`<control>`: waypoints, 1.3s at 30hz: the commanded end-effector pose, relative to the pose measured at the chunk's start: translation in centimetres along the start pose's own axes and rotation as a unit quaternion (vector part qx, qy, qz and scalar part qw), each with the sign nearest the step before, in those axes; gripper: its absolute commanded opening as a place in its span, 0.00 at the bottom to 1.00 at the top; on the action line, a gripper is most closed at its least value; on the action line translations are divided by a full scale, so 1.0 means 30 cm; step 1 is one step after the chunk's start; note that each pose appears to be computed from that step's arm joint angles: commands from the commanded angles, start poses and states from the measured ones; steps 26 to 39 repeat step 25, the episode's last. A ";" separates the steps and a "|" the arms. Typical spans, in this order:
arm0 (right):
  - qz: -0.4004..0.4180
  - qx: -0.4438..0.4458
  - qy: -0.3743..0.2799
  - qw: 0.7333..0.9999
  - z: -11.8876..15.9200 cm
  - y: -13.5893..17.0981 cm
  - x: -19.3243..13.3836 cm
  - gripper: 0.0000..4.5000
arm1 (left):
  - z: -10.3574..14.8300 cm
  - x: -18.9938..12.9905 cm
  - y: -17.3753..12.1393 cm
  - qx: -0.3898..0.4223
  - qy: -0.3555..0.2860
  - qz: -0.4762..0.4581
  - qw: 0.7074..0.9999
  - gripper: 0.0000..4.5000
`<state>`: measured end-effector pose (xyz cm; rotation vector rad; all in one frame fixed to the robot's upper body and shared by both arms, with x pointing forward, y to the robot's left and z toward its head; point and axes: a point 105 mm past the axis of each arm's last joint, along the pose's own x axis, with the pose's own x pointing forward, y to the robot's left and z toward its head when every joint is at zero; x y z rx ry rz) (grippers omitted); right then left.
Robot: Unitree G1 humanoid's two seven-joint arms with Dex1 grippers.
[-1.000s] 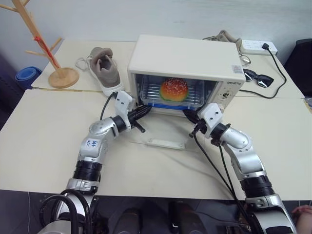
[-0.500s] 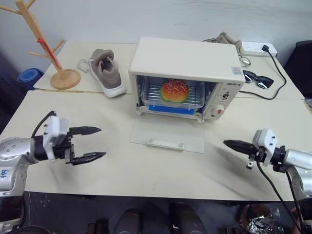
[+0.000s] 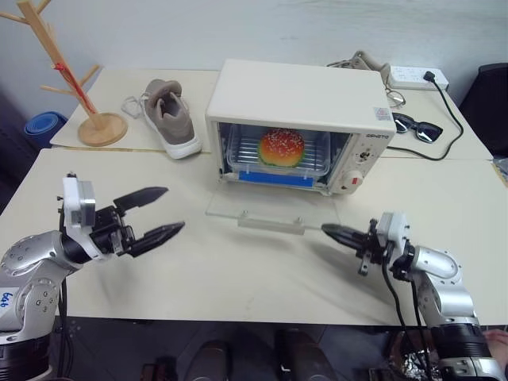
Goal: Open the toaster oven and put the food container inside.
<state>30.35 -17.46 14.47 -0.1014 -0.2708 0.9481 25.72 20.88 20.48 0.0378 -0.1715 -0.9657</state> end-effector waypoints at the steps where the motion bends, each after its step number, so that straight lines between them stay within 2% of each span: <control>1: -0.054 -0.004 -0.089 0.995 0.156 -0.068 0.027 0.00 | 0.038 -0.015 0.001 0.034 -0.008 0.024 0.999 0.99; 4: -0.059 -0.003 -0.117 0.991 0.230 -0.096 0.064 0.00 | 0.007 -0.040 0.025 0.056 0.028 0.043 0.997 0.99; 7: -0.032 -0.042 -0.104 0.993 0.264 -0.094 0.080 0.00 | -0.034 -0.075 0.051 0.076 0.063 0.052 0.994 0.99; 10: 0.027 -0.073 -0.063 0.995 0.244 -0.060 0.063 0.13 | -0.089 -0.109 0.043 0.093 0.111 0.031 0.989 1.00; 12: 0.068 -0.088 -0.024 0.994 0.211 -0.029 0.030 0.28 | -0.112 -0.122 0.025 0.113 0.138 0.020 0.984 1.00; 17: 0.146 -0.099 0.062 0.982 0.118 0.042 -0.057 0.66 | -0.148 -0.166 -0.026 0.091 0.173 0.005 0.981 1.00; 22: 0.133 -0.081 0.098 0.983 0.026 0.052 -0.127 1.00 | -0.203 -0.216 -0.030 0.091 0.193 0.041 0.976 1.00; 25: 0.103 -0.083 0.095 0.987 0.003 0.035 -0.134 1.00 | -0.226 -0.214 -0.051 0.105 0.194 0.042 0.975 1.00; 39: 0.103 -0.083 0.095 0.987 0.003 0.035 -0.134 1.00 | -0.226 -0.214 -0.051 0.105 0.194 0.042 0.975 1.00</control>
